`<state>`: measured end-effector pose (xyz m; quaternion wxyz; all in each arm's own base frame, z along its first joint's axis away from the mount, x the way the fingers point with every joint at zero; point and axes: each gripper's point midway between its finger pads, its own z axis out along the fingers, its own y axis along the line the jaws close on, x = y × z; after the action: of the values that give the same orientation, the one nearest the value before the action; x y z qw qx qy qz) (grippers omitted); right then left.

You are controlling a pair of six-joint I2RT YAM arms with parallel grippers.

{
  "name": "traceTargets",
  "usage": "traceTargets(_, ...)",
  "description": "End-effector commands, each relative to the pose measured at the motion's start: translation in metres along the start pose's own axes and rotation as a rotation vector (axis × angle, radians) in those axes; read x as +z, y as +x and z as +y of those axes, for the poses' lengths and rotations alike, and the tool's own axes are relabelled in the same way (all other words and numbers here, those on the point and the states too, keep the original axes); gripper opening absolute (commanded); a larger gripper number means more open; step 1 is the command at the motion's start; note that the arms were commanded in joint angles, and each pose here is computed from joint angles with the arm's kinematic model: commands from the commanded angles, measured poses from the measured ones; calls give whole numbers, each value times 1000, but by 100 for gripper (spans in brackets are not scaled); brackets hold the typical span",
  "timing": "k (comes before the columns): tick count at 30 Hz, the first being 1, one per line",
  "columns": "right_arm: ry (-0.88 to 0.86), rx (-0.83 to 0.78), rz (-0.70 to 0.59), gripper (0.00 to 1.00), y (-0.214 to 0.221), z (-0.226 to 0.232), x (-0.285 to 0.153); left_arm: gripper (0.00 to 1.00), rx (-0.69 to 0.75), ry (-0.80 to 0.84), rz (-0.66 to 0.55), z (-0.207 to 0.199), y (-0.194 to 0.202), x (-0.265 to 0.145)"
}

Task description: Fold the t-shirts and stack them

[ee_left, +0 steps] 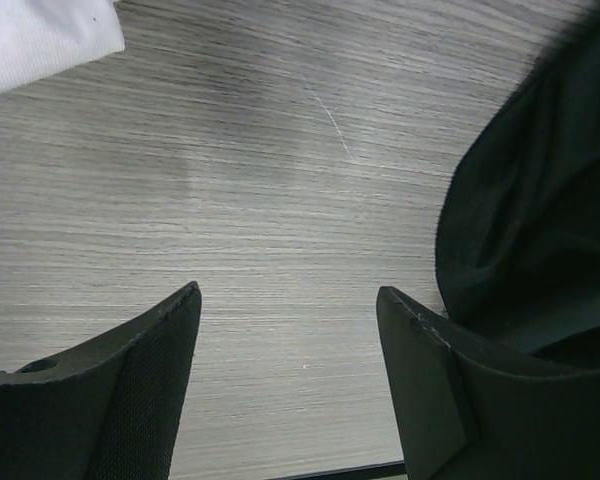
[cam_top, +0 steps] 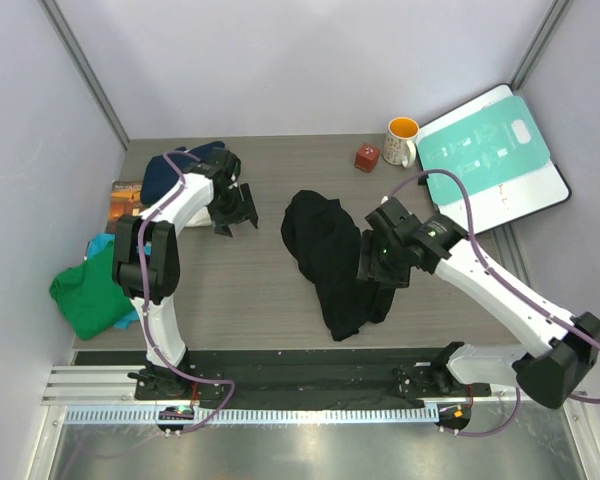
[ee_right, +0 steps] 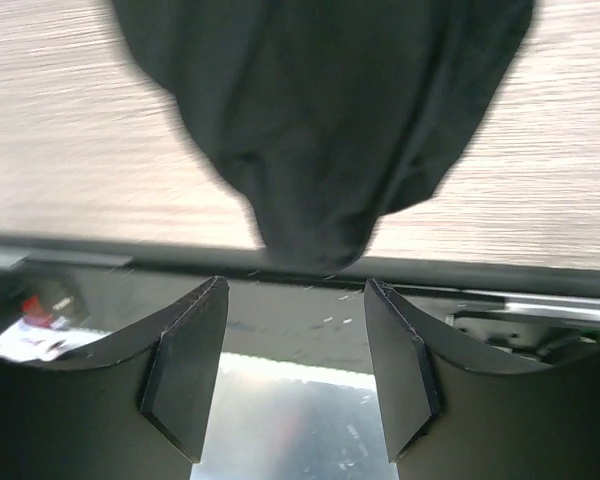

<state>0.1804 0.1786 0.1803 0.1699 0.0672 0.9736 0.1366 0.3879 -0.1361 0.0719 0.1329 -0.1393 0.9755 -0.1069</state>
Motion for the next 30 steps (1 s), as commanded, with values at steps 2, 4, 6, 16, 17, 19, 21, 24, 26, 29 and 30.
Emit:
traceTargets(2, 181, 23, 9, 63, 0, -29, 28, 72, 40, 11, -35, -5, -10, -17)
traceTargets(4, 192, 32, 14, 63, 1, -32, 31, 72, 47, 4, -39, -2, -9, -19)
traceTargets(6, 205, 34, 21, 63, 2, -34, 33, 72, 49, -3, -29, 1, -4, -17)
traceTargets(16, 234, 10, 98, 62, 13, -43, 65, 72, 40, -3, -23, 5, 4, -14)
traceTargets(17, 246, 6, 113, 62, 15, -45, 68, 72, 43, -4, -27, 5, 3, -15)
traceTargets(19, 256, -8, 124, 62, 14, -47, 72, 72, 49, -11, -30, 6, 3, -15)
traceTargets(21, 256, -15, 110, 62, 10, -46, 75, 72, 51, -14, -34, 8, 2, -16)
traceTargets(24, 233, -6, 109, 60, 5, -43, 81, 72, 49, -13, -29, 7, 3, -15)
traceTargets(26, 232, -9, 111, 44, 3, -43, 83, 72, 47, -11, -28, 7, 3, -15)
traceTargets(29, 239, -19, 112, 21, 0, -44, 86, 72, 48, -8, -32, 6, 2, -16)
traceTargets(30, 237, -25, 108, 19, -1, -43, 84, 72, 49, -8, -31, 5, 2, -16)
